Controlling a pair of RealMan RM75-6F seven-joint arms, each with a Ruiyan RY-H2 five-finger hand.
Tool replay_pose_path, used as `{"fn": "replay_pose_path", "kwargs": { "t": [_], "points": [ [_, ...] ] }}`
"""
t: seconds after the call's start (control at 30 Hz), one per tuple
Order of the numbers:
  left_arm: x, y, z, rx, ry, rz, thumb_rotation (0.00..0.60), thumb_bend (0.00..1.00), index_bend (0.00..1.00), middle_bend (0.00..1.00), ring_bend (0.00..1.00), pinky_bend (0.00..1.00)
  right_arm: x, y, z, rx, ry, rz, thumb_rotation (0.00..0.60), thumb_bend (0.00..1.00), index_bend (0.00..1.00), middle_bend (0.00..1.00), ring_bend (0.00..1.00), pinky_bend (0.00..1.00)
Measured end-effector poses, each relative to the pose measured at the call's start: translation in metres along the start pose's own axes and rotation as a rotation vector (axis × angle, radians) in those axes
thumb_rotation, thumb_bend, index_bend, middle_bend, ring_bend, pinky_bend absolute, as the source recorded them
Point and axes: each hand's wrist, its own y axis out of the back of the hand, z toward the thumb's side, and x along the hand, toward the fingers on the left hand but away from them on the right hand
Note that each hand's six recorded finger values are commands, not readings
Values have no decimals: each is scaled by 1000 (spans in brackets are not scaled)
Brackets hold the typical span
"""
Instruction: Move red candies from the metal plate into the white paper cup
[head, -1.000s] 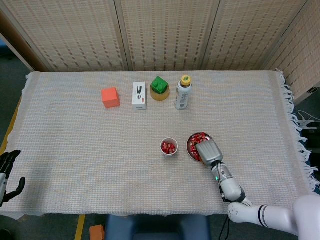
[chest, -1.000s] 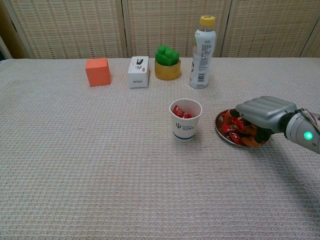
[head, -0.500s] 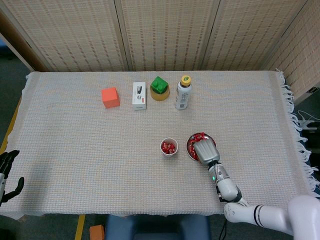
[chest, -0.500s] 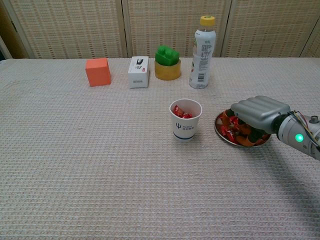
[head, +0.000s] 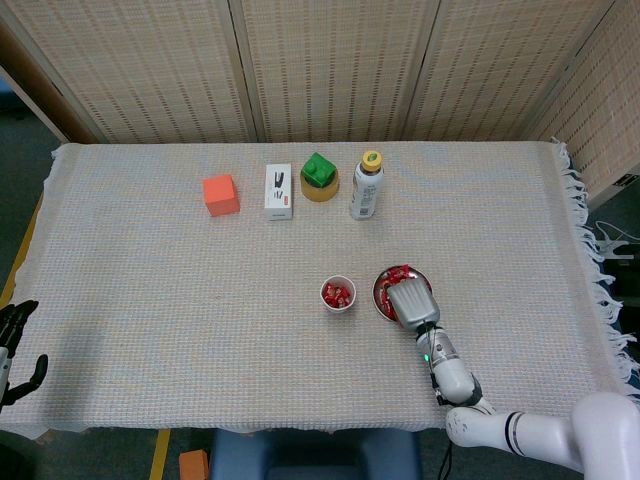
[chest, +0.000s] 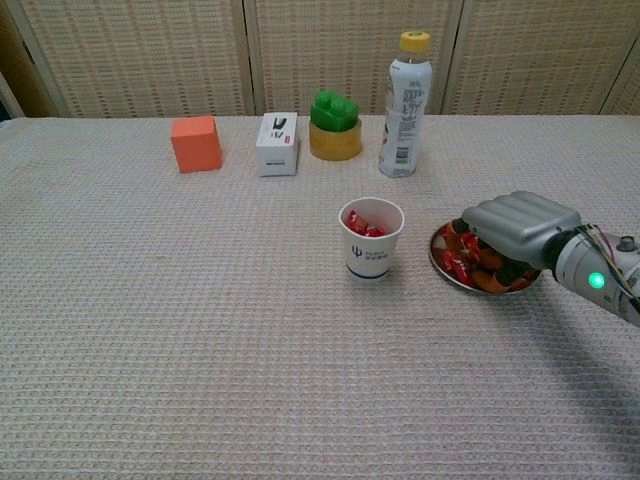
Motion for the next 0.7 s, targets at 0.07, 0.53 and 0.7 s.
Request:
{"fn": "replay_pose_path", "kwargs": {
  "t": [0.07, 0.53, 0.7],
  "points": [
    [0, 0, 0, 1, -1, -1, 600, 482, 0, 46, 4, 234, 0, 2, -1, -5, -3, -9, 600, 252, 710, 856, 891, 1000],
    [0, -1, 1, 4, -2, 0, 600, 482, 0, 46, 4, 234, 8, 27, -10, -63, -9, -84, 600, 252, 714, 858, 893, 1000],
    [-1, 0, 1, 3, -1, 1, 600, 482, 0, 46, 4, 234, 10, 31, -11, -73, -9, -93, 600, 253, 714, 858, 893, 1000]
  ]
}}
